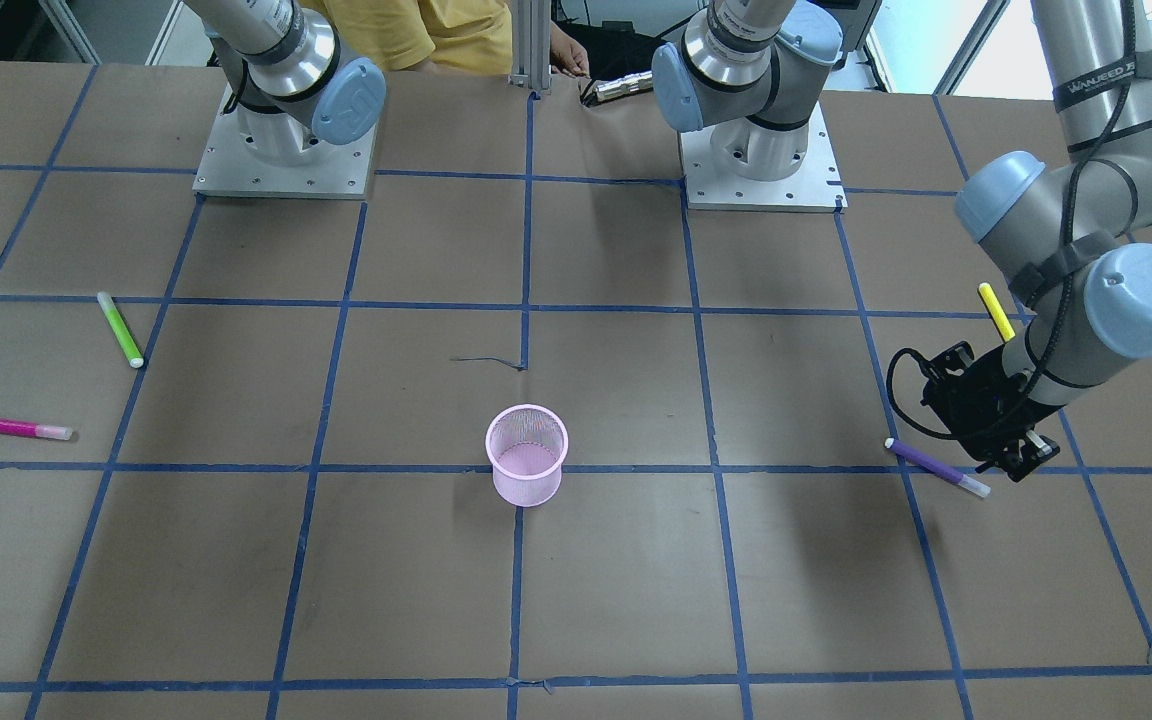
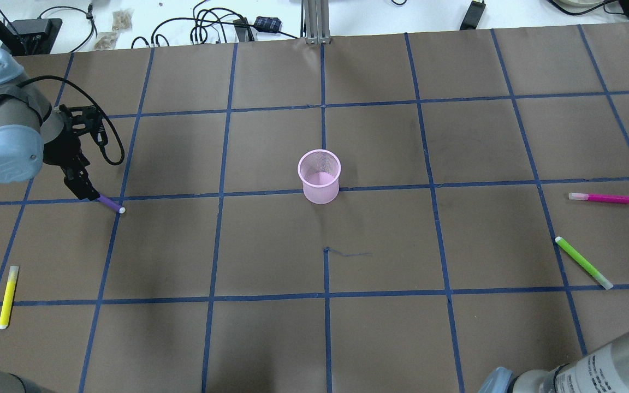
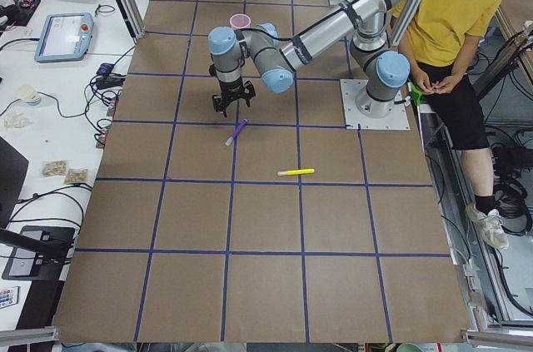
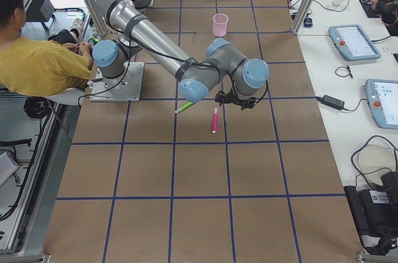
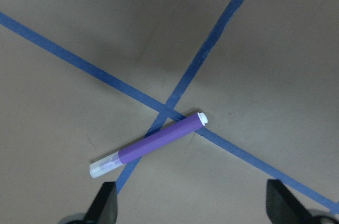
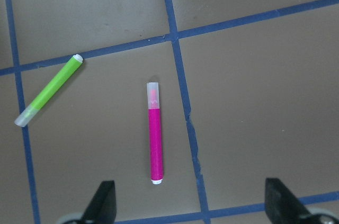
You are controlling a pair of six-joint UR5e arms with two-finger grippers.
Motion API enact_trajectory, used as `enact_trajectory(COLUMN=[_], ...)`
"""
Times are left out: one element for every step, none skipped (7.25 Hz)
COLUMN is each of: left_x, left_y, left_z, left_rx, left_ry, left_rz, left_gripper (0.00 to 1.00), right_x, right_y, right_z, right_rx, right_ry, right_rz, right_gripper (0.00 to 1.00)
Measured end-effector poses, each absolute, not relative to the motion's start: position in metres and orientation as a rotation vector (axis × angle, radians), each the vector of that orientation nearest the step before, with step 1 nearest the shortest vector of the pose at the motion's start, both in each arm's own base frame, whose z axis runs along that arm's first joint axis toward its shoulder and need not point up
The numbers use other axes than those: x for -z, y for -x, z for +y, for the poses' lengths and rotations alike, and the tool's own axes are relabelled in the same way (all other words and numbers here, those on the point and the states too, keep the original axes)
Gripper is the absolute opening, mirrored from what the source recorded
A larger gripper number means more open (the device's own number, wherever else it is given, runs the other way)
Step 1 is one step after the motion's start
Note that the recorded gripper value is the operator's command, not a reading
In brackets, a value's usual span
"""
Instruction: Insert purple and pink pens into pink cup
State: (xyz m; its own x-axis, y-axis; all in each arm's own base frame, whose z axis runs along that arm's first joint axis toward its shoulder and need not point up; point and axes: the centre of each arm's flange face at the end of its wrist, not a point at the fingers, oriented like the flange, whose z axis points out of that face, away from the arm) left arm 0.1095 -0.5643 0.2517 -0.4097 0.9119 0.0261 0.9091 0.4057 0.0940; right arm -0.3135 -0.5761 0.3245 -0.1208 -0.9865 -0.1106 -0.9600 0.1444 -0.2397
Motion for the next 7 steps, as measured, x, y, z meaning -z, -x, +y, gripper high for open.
enact_trajectory(left_x=[-0.242, -0.231, -0.22, -0.214, -0.211, -0.21, -0.208], left_y=[-0.115, -0.118, -0.119, -0.119, -0.119, -0.115, -0.108], left_z=[-0.569, -0.573, -0.573, -0.573, -0.573, -0.57, -0.562], left_rx=[-0.131, -0.126, -0.124, -0.118, -0.12, -0.12, -0.108], left_ry=[-1.787, -1.84, -1.871, -1.889, -1.919, -1.979, -2.023], left_rz=[2.552, 2.531, 2.536, 2.541, 2.525, 2.48, 2.422], left_gripper=[1.0, 1.0, 1.0, 1.0, 1.0, 1.0, 1.0], right_x=[-0.3, -0.278, -0.256, -0.235, -0.216, -0.201, -0.19], right_y=[0.328, 0.338, 0.351, 0.361, 0.364, 0.361, 0.358], right_z=[-0.576, -0.573, -0.561, -0.544, -0.53, -0.519, -0.512], right_rx=[0.231, 0.291, 0.336, 0.373, 0.411, 0.447, 0.474], right_ry=[1.912, 1.927, 1.943, 1.94, 1.918, 1.886, 1.862], right_rz=[2.117, 2.052, 1.984, 1.934, 1.902, 1.886, 1.873], right_gripper=[1.0, 0.99, 0.99, 1.0, 1.0, 0.98, 0.93])
